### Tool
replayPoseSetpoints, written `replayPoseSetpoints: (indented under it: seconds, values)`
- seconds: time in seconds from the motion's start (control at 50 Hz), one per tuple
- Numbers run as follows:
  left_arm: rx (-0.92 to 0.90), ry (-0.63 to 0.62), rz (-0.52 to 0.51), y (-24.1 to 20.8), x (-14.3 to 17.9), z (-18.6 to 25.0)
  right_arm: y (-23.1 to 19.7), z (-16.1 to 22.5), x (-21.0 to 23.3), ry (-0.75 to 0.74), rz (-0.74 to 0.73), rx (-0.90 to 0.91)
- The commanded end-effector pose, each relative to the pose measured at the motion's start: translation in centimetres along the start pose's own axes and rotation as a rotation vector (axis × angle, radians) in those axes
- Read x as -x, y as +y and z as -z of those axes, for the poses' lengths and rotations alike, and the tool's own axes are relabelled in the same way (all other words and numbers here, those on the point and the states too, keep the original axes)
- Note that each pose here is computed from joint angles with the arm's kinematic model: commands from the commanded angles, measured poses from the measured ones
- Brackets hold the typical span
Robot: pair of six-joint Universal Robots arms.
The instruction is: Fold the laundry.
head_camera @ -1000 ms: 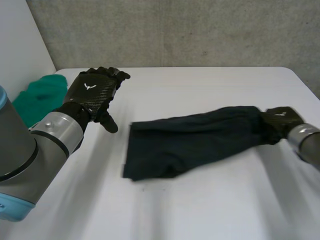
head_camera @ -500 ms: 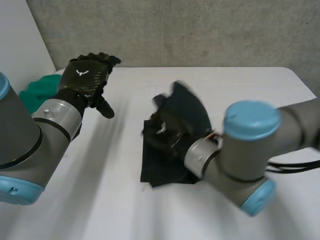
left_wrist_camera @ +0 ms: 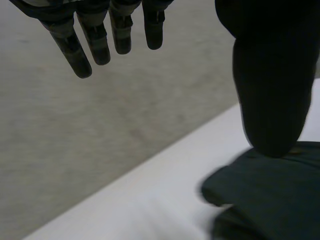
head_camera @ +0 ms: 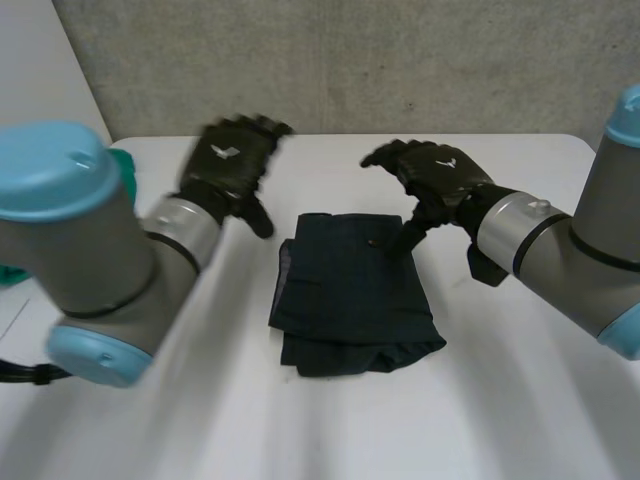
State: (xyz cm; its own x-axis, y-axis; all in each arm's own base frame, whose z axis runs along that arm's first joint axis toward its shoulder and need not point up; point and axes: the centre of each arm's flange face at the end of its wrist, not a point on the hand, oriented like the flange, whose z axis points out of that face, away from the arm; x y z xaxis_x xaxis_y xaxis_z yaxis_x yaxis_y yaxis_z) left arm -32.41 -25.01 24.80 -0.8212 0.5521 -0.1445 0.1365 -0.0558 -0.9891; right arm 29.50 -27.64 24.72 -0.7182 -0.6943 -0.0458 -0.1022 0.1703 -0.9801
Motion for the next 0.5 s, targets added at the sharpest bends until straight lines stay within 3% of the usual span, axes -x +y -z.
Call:
replayPoseSetpoints:
  seconds: [0.02, 0.32, 0.5]
  values:
    - [0.09, 0.152, -0.006, 4.5, -4.9, -1.1, 3.2, -1.7, -1.7, 0.072, 0.056, 0.159]
    - [0.289, 0.081, -0.05, 9.7, -4.5, -1.3, 8.2, -4.5, -2.2, 0.048, 0.085, 0.261]
    - [0.363, 0.094, -0.187, 11.8, -4.6, -1.0, 10.6, -5.1, -2.2, 0.022, 0.18, 0.315]
